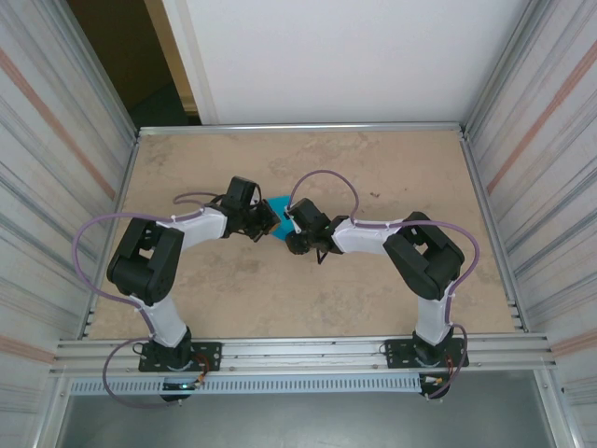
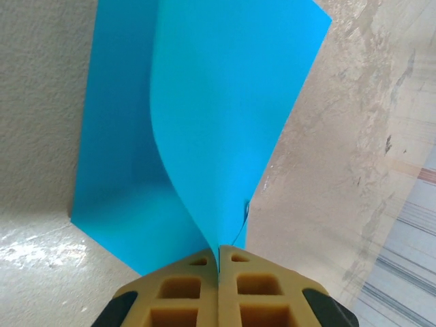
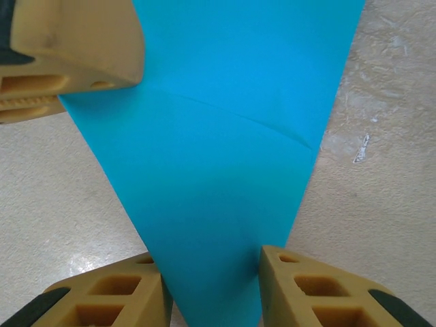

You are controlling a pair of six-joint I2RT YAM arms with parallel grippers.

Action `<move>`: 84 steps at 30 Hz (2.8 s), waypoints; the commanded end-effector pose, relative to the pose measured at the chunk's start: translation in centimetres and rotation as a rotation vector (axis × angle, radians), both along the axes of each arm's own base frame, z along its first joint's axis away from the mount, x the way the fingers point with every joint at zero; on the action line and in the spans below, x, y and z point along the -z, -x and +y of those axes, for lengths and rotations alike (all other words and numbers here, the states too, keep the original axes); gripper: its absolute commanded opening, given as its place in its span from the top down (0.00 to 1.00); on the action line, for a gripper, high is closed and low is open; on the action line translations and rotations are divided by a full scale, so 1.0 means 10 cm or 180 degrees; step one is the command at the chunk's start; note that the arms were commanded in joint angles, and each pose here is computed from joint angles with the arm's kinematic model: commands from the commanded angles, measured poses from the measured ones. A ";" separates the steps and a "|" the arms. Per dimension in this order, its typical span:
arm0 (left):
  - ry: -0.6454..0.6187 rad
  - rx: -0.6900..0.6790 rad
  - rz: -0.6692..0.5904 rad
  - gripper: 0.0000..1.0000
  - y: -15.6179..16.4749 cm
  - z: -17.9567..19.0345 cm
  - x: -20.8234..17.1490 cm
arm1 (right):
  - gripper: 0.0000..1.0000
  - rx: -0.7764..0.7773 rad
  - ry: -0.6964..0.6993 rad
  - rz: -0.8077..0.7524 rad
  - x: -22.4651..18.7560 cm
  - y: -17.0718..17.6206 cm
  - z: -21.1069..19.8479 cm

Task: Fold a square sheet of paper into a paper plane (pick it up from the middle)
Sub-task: Fourth fold the wing at the center of the table.

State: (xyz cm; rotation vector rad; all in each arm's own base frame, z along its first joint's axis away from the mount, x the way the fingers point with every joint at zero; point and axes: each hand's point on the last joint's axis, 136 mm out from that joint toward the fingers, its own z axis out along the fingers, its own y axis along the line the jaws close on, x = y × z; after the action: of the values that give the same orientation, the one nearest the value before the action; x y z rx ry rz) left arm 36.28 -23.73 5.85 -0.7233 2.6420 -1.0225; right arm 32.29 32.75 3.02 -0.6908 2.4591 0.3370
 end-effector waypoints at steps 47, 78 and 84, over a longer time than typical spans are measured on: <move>-0.0101 -0.0251 -0.0499 0.65 -0.20 0.61 -0.57 | 0.85 -0.0309 -0.0059 0.0037 0.06 0.14 0.07; 0.0649 0.0615 -0.0923 0.49 0.06 -0.13 -0.07 | 0.90 -0.0159 -0.1456 0.0996 0.01 0.11 -0.03; 0.0594 0.0741 -0.0918 0.48 0.04 -0.21 -0.06 | 0.90 -0.0137 -0.1447 0.1018 0.04 0.10 -0.05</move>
State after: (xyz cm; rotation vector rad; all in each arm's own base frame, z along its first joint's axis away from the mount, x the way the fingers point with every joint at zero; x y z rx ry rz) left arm 35.72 -24.89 5.82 -0.3677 2.4442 -1.3288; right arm 31.56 32.39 3.21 -0.5369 2.5018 1.0289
